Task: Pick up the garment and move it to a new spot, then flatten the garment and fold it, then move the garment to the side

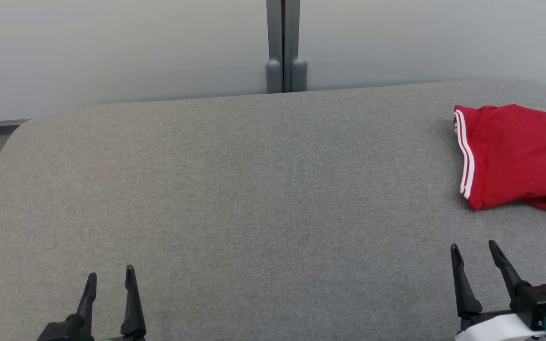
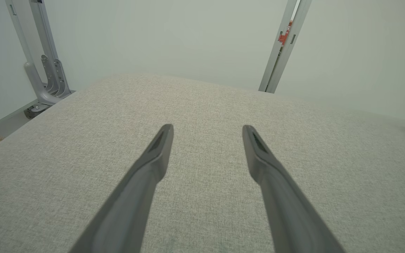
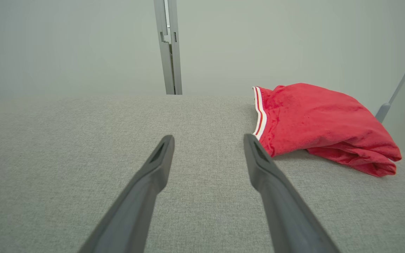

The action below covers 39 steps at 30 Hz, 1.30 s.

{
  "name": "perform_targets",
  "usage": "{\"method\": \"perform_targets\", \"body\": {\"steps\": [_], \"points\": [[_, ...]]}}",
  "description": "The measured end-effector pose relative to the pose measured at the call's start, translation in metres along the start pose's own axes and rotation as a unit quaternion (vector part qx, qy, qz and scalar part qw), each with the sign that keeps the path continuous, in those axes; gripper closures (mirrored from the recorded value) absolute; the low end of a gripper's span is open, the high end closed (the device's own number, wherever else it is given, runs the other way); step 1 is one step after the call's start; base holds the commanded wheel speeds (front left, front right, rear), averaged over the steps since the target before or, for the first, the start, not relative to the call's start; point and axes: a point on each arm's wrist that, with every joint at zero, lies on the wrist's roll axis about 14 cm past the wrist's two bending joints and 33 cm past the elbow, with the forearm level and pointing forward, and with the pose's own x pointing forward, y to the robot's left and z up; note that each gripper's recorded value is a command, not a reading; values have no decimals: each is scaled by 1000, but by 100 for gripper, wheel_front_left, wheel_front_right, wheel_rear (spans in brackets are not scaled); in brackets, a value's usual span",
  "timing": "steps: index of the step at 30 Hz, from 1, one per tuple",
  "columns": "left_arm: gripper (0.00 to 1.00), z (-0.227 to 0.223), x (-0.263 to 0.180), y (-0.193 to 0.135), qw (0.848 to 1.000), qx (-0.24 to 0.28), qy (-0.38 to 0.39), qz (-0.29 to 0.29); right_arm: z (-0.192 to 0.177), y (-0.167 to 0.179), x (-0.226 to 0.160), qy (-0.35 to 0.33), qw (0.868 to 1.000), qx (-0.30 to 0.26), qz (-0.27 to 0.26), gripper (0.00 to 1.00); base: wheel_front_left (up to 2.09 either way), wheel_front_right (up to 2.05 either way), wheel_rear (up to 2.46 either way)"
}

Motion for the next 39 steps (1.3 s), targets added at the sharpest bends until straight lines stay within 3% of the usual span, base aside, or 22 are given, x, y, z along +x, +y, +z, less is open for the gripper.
{"method": "perform_targets", "body": {"steps": [1, 2, 5, 18, 39], "points": [[0, 0, 0, 0, 1000, -4, 0, 1, 0, 0, 0, 0, 1000, 0, 0, 0, 0, 0, 0], [100, -1, -1, 1, 1000, -4, 2, 2, -1, 0, 0, 2, 1000, 0, 1, 100, 0, 0, 0], [100, -10, -4, 2, 1000, -8, 17, 6, -11, 2, -3, 17, 1000, 7, 0, 100, 0, 0, 0], [100, -15, 1, 10, 992, -115, 37, 32, -14, -7, 2, 27, 990, 134, -33, 100, 0, 0, 0], [100, -9, 16, 10, 962, -267, 41, 41, -12, -15, 14, 24, 949, 307, -62, 100, 0, 0, 0]]}}
